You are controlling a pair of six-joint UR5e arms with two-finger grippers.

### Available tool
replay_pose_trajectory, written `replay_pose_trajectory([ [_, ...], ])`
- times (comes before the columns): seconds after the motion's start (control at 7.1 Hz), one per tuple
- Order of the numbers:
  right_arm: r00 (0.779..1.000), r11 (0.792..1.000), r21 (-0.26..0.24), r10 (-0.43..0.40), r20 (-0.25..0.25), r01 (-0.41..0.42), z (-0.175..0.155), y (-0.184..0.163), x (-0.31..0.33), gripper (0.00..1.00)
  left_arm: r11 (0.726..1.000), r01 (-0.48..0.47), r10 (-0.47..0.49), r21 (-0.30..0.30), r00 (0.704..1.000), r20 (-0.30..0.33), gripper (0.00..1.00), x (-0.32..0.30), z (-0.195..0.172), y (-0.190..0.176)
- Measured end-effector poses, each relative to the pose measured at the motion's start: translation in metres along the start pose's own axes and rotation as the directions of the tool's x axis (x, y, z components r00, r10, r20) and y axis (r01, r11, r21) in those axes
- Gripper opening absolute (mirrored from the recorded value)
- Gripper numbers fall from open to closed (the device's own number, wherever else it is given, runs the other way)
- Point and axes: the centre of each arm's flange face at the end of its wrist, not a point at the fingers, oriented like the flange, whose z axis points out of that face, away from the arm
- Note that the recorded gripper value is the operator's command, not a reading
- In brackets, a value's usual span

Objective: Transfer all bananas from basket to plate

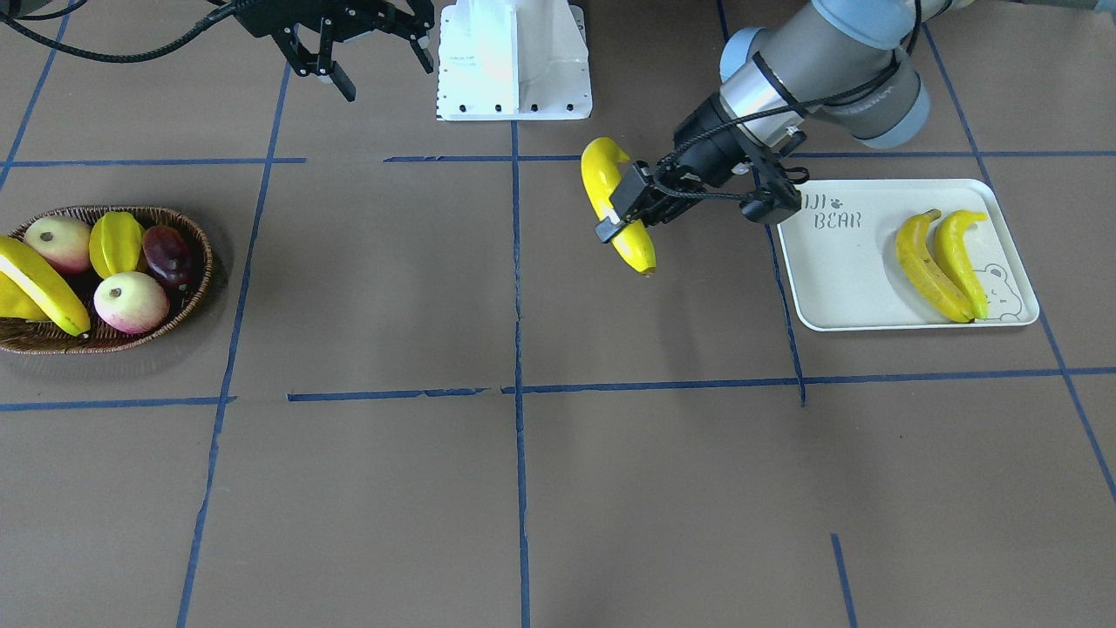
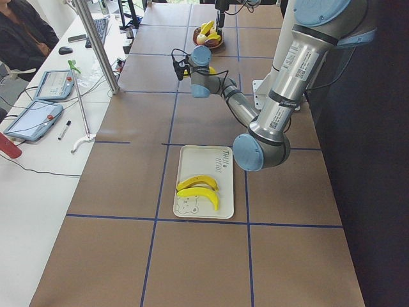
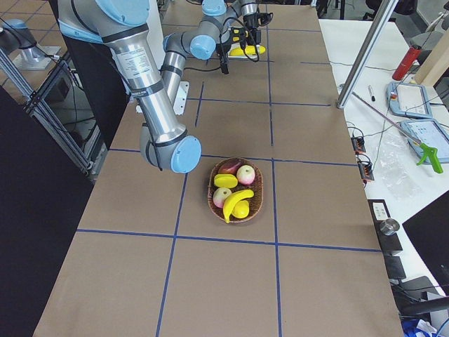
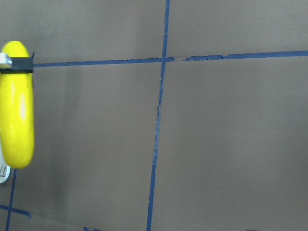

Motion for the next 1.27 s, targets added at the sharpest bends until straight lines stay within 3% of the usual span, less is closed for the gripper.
replay_pose_trajectory([
  [0.28,1.0,1.0,-0.003,0.013,-0.023,-0.013,0.003,0.0,0.012,1.0,0.994,-0.08,0.069,0.076,0.989,0.134,0.0,-0.052,-0.036,-0.033],
  [0.56,0.999,1.0,-0.007,0.02,-0.04,-0.02,0.008,0.0,0.019,1.0,0.978,-0.19,0.156,0.084,0.939,0.307,0.0,-0.135,-0.079,-0.047],
  [0.84,0.998,1.0,-0.011,0.024,-0.061,-0.025,0.012,-0.001,0.03,1.0,0.978,-0.19,0.14,0.08,0.898,0.416,0.0,-0.196,-0.096,-0.054],
  [1.27,0.997,1.0,-0.009,0.029,-0.07,-0.03,0.012,-0.003,0.035,1.0,0.979,-0.158,0.06,0.129,0.826,0.561,0.0,-0.249,-0.086,-0.076],
])
